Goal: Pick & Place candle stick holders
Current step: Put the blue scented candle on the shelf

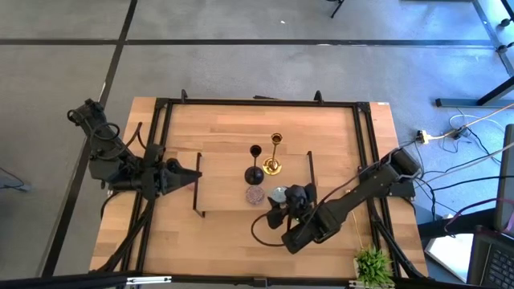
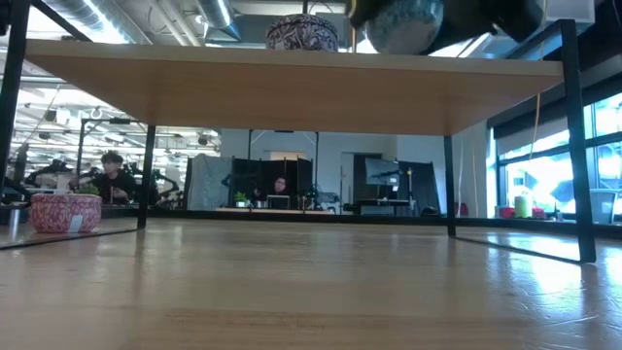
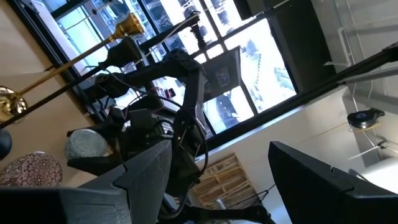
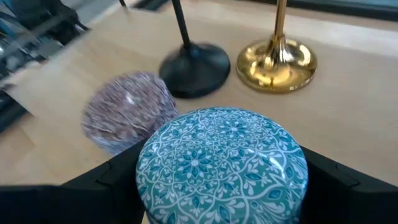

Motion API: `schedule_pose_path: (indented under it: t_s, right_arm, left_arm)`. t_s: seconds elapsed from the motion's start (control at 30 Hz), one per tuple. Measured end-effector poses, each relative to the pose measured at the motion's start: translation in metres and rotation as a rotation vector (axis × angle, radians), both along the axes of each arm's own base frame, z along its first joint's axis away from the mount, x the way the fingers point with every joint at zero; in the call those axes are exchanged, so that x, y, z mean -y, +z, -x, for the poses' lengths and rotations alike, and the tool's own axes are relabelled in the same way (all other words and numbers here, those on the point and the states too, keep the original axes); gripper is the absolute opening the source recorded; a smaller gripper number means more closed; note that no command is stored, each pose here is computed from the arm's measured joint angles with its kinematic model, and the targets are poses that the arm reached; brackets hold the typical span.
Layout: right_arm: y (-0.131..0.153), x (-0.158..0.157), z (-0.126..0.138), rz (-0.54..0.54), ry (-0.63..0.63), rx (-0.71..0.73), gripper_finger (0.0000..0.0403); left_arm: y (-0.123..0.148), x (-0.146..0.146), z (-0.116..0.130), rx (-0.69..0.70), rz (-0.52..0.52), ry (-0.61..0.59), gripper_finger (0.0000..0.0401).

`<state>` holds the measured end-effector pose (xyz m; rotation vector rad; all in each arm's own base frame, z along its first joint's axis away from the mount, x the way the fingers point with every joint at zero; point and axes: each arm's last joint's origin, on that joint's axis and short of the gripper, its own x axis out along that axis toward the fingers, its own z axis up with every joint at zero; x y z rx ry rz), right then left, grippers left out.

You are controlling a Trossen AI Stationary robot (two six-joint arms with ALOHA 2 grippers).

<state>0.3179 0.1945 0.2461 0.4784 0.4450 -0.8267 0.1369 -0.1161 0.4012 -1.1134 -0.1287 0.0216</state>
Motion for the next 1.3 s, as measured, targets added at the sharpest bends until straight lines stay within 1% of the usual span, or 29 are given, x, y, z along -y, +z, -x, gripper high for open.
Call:
schedule_pose_path:
  t_s: [0.1, 0.23, 0.6, 0.67, 0.8, 0.87, 1.07, 1.2, 1.3]
  right_arm:
    - [-0.008, 0.002, -0.005, -0.006, -0.004, -0.034, 0.0295]
    - [-0.013, 0.000, -0.007, -0.018, -0.002, -0.042, 0.0295]
    - [-0.014, 0.001, -0.005, -0.032, -0.018, -0.052, 0.0295]
    - [-0.014, 0.001, -0.005, -0.035, -0.015, -0.058, 0.0306]
    - [-0.015, 0.000, -0.005, -0.051, -0.007, -0.075, 0.0341]
    - [-0.015, 0.000, -0.005, -0.052, -0.006, -0.074, 0.0349]
    - [-0.014, 0.000, -0.005, -0.057, -0.009, -0.070, 0.0352]
    - [-0.009, 0.000, -0.005, -0.067, -0.011, -0.082, 0.0352]
    - [-0.002, 0.000, -0.004, -0.049, -0.013, -0.095, 0.0352]
  left_arm:
    - [0.000, 0.000, 0.000, -0.001, 0.001, 0.008, 0.0265]
    - [0.000, 0.000, 0.000, -0.001, 0.001, 0.008, 0.0265]
    - [-0.002, 0.003, -0.002, -0.008, -0.006, 0.003, 0.0265]
    - [-0.002, 0.004, -0.001, -0.008, -0.006, -0.003, 0.0265]
    - [-0.002, 0.005, 0.001, -0.010, -0.004, 0.004, 0.0265]
    - [-0.002, 0.006, 0.002, -0.011, -0.003, 0.009, 0.0265]
    - [-0.002, 0.007, 0.003, -0.012, -0.003, 0.003, 0.0265]
    - [-0.002, 0.007, 0.003, -0.012, -0.003, 0.002, 0.0265]
    - [-0.002, 0.008, 0.004, -0.012, -0.005, -0.007, 0.0265]
